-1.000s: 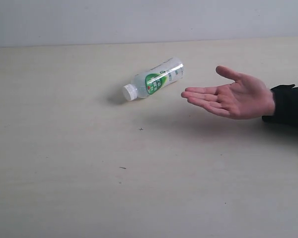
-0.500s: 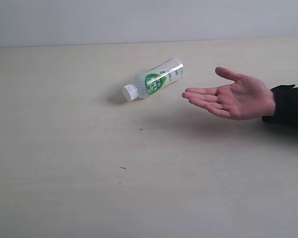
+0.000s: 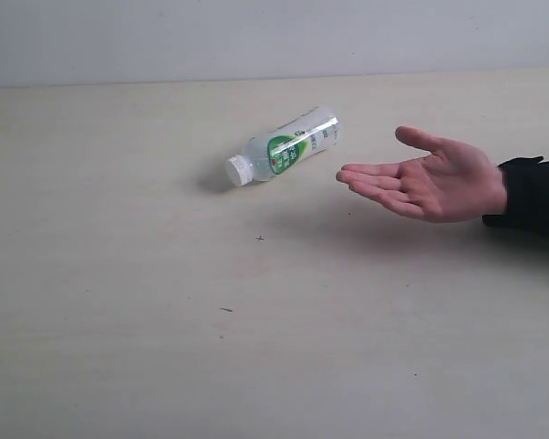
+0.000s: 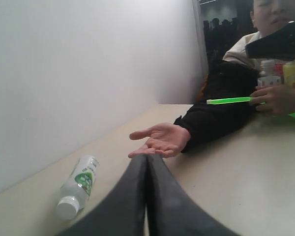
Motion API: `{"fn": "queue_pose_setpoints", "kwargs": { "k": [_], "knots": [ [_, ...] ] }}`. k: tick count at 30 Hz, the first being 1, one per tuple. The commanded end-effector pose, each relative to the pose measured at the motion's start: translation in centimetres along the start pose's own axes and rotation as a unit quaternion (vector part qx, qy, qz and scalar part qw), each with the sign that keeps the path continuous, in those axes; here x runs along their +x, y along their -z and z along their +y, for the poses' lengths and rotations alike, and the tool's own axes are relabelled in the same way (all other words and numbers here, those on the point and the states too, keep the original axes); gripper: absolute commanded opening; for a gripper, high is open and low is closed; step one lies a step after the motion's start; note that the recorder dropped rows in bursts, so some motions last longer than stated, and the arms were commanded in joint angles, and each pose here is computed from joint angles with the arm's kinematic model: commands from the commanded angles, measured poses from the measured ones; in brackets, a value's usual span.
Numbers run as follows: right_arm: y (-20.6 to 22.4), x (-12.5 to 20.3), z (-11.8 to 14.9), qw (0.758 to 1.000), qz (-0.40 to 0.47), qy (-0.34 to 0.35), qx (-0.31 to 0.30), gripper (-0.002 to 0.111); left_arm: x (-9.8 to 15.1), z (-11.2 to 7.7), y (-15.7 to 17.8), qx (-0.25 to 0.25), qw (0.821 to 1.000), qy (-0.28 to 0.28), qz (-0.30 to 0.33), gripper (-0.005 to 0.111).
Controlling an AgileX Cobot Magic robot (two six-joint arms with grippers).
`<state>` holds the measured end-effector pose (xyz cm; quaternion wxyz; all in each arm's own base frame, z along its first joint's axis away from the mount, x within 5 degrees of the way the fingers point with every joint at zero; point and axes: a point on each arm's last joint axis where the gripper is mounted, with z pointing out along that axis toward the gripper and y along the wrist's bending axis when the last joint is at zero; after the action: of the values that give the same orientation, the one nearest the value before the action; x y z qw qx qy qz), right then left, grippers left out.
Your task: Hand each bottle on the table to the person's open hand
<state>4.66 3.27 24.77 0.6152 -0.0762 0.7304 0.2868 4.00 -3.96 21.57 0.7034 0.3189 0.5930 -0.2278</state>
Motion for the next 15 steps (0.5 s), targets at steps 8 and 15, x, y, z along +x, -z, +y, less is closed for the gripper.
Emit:
{"fn": "queue_pose_setpoints", "kwargs": {
  "k": [8, 15],
  "knots": [
    [0.0, -0.1, 0.0, 1.0, -0.009, 0.002, 0.002, 0.0, -0.2, 0.0, 0.1, 0.004, 0.983, 0.183, -0.003, 0.0],
    [0.0, -0.1, 0.0, 1.0, -0.009, 0.002, 0.002, 0.0, -0.4, -0.4, 0.1, 0.027, 0.976, 0.214, -0.01, 0.0]
  ]
}}
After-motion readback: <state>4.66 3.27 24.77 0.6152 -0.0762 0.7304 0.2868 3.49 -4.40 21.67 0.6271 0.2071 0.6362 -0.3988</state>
